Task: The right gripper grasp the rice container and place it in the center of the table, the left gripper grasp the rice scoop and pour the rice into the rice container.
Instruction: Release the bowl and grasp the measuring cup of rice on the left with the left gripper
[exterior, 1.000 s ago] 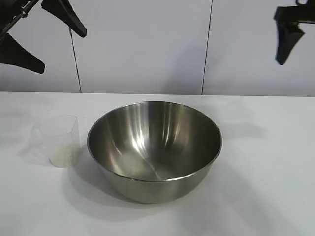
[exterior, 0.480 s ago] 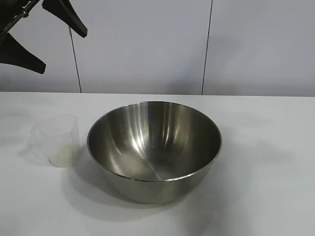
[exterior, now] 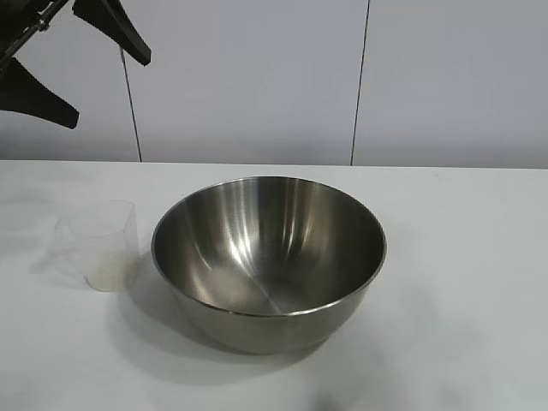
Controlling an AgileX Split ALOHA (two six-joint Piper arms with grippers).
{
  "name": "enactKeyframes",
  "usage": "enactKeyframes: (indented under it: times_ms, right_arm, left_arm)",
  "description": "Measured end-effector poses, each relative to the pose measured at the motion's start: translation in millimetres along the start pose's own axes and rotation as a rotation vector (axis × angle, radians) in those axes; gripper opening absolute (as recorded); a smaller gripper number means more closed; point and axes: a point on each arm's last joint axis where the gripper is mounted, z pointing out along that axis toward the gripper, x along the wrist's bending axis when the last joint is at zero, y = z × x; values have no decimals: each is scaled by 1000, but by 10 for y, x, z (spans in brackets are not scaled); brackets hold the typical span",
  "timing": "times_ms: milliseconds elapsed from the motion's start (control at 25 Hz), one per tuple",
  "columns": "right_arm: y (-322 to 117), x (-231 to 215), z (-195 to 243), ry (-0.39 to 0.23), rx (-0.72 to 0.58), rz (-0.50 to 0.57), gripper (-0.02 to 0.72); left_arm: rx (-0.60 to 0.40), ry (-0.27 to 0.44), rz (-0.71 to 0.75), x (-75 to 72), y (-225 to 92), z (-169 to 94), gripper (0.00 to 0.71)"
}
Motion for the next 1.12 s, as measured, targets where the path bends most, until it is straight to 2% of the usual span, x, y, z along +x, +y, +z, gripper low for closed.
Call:
enactKeyframes:
  times_ms: [200,320,440,680,1120]
  right_arm:
    - [-376,78,-217,96,-45,-50,557]
    - [-620,98,-227,129,-27,-58,557]
    - [-828,115,-150,130,9,-35,557]
    - [-1102,130,111,114,139,-54,557]
    - [-1107,133,130,116,124,-52,557]
  left_arm:
    - [0,0,0,0,0,0,696]
    - [0,0,0,0,0,0,696]
    - [0,0,0,0,0,0,696]
    - [0,0,0,0,0,0,696]
    - [-3,1,0,1,2,0,696]
